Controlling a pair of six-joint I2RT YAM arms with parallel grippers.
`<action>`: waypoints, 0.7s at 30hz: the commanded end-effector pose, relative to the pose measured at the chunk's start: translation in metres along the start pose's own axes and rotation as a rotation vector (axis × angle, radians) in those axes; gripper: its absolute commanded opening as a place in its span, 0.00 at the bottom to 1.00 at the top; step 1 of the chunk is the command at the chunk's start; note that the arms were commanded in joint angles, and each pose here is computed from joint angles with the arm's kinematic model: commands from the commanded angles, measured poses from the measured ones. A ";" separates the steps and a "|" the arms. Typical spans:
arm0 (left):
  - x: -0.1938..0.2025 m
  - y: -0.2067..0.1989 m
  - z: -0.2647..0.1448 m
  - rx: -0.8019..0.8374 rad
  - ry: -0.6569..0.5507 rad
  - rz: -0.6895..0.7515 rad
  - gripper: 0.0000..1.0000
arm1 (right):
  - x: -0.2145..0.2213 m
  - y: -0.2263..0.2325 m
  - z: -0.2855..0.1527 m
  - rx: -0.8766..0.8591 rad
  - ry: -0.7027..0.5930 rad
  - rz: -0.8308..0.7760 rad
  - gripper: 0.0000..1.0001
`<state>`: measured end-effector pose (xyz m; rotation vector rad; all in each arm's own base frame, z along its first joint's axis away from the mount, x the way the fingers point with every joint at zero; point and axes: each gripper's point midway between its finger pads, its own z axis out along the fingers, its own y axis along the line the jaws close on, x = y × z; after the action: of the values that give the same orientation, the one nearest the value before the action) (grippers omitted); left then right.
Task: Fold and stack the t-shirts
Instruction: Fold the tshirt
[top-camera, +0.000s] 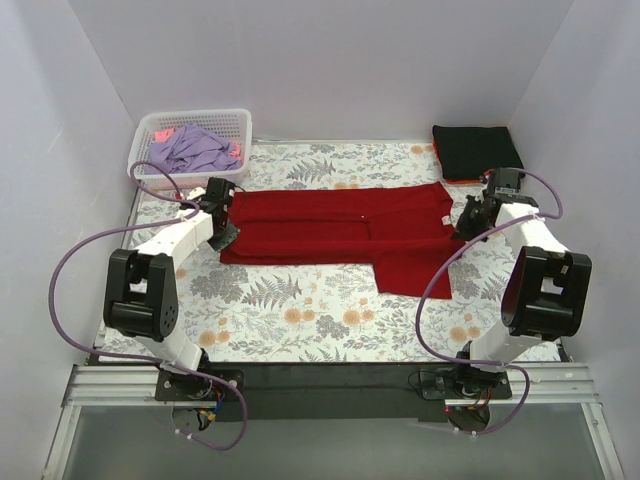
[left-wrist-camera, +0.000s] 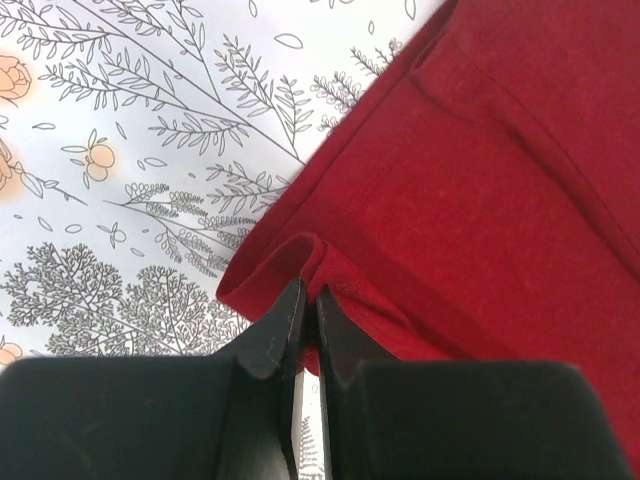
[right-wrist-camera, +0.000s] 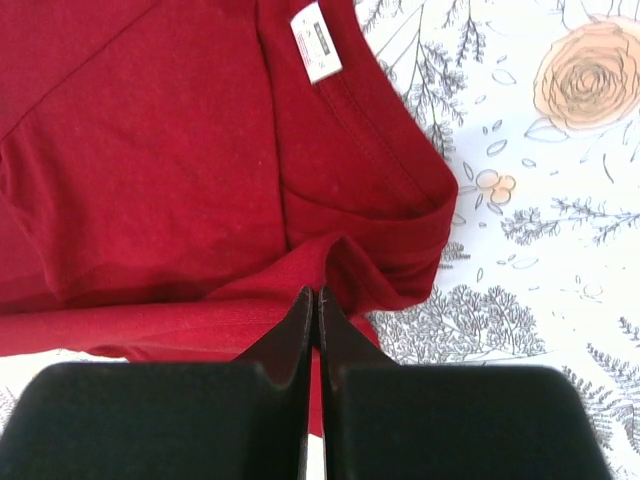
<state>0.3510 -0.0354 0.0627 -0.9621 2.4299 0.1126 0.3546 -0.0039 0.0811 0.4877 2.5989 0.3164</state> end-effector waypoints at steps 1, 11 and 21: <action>-0.025 -0.003 0.002 -0.013 -0.063 -0.044 0.00 | -0.033 0.004 -0.002 -0.006 -0.085 -0.045 0.01; -0.033 -0.015 0.014 -0.012 -0.055 -0.073 0.00 | -0.037 0.001 0.009 0.005 -0.075 -0.053 0.01; -0.028 -0.013 0.029 -0.039 -0.042 -0.070 0.00 | -0.033 -0.009 0.028 0.039 -0.050 -0.047 0.01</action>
<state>0.3797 -0.0324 0.0481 -1.0217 2.4234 0.1251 0.3721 -0.0087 0.0591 0.4672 2.6336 0.2990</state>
